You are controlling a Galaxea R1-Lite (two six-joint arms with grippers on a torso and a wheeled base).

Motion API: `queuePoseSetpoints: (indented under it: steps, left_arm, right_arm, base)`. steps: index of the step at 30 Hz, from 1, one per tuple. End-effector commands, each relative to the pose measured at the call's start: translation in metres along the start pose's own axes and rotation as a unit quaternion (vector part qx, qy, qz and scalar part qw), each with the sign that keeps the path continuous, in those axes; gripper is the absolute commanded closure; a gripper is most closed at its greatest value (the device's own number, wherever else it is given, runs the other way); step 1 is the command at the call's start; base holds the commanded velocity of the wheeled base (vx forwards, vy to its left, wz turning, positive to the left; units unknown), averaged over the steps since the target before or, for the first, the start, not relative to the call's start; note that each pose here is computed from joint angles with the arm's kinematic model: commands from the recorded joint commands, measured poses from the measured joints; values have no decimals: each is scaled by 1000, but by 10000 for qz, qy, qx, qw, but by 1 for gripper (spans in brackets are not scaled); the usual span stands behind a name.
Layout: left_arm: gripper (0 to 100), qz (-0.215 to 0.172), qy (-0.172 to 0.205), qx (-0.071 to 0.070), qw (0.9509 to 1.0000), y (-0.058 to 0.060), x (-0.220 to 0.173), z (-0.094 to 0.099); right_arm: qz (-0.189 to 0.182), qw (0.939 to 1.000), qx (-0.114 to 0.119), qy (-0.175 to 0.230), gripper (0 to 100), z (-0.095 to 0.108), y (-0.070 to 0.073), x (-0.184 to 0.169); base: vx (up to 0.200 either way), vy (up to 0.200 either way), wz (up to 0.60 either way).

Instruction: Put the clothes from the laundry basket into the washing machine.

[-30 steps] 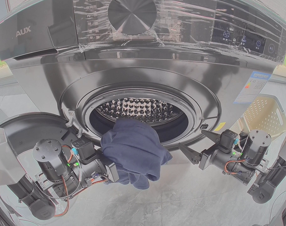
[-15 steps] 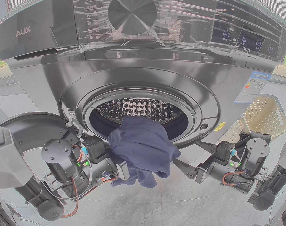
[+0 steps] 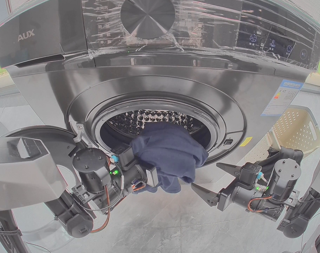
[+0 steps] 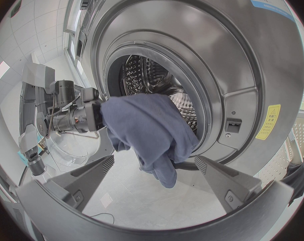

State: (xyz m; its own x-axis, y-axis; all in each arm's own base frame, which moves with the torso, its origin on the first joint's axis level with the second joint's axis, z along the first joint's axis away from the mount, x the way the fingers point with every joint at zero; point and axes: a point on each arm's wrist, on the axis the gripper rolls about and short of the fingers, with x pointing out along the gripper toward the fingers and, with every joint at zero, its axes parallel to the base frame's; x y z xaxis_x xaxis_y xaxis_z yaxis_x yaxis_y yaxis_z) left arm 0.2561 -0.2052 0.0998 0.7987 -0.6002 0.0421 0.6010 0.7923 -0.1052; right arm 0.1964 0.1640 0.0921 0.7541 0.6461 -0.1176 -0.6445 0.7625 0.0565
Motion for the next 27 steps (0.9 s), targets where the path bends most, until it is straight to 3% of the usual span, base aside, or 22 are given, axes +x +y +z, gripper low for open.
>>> queuePoseSetpoints:
  steps: [1, 8, 14, 19, 21, 27]
  left_arm:
    - [100, 78, 642, -4, 9979, -1, -29, -19]
    - [100, -6, 651, -2, 9979, -1, -29, -20]
    - [100, 15, 349, 2, 9994, 2, -11, -13]
    - [100, -87, 428, 61, 9990, 1, -3, -22]
    - [100, -103, 415, 22, 9991, 2, 1, -24]
    - [100, 47, 145, -16, 9999, 21, 29, -27]
  right_arm:
    - [3, 10000, 0, -14, 0, 0, 0, 2]
    - [10, 10000, -2, -6, 0, 0, 0, 2]
    - [18, 10000, -3, -5, 0, 0, 1, 2]
    - [18, 10000, 4, -13, 0, 0, 1, 2]
    - [18, 10000, 4, -13, 0, 0, 1, 2]
    - [32, 10000, 3, 11, 0, -1, 2, 1]
  base:
    - [0, 0, 0]
    - [171, 0, 0]
    - [0, 0, 0]
    - [0, 0, 0]
    - [0, 0, 0]
    - [0, 0, 0]
